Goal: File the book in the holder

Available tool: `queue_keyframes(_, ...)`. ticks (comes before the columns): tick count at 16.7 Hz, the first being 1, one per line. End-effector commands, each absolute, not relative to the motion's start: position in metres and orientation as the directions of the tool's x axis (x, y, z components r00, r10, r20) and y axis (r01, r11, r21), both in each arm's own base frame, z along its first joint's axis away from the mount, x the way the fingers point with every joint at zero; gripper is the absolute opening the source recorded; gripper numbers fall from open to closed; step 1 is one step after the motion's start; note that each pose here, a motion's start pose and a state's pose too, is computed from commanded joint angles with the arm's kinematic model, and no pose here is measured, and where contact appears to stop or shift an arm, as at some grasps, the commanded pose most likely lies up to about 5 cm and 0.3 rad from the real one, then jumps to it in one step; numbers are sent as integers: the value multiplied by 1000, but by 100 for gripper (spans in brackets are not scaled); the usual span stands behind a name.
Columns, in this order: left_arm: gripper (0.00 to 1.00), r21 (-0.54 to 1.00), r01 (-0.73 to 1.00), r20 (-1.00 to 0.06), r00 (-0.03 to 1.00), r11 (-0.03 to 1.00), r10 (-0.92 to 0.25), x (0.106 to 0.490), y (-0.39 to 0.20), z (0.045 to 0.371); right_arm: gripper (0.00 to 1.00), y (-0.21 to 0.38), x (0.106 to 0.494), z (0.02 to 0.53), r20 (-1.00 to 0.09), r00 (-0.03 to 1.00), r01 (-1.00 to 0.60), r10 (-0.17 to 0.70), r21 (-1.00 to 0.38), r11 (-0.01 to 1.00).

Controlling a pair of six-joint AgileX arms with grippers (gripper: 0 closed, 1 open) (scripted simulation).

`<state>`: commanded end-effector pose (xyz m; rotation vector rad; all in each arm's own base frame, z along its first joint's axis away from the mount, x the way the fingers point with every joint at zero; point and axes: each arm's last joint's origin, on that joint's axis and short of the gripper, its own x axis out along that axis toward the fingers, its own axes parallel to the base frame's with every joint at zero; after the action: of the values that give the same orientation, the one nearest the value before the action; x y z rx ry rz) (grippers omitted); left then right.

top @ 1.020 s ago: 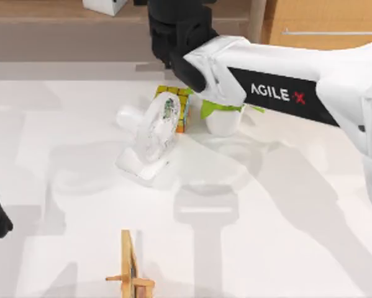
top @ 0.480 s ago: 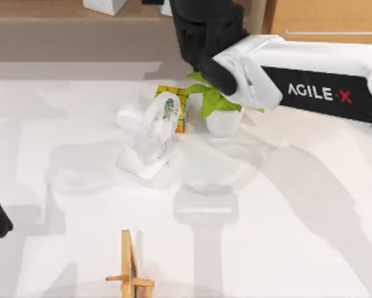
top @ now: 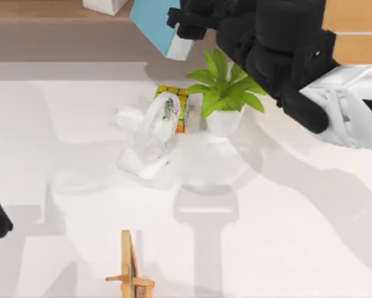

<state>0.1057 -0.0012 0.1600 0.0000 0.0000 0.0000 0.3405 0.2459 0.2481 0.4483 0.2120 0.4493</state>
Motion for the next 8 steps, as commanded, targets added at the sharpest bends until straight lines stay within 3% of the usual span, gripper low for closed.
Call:
queue_keyframes(4,100,0,0,0,1000,1000,0,106,-1,160,0,192,308,245,-127,811,-376,571,635,675)
queue_keyframes(8,100,0,0,0,1000,1000,0,106,-1,160,0,129,291,233,-147,796,-270,587,782,562)
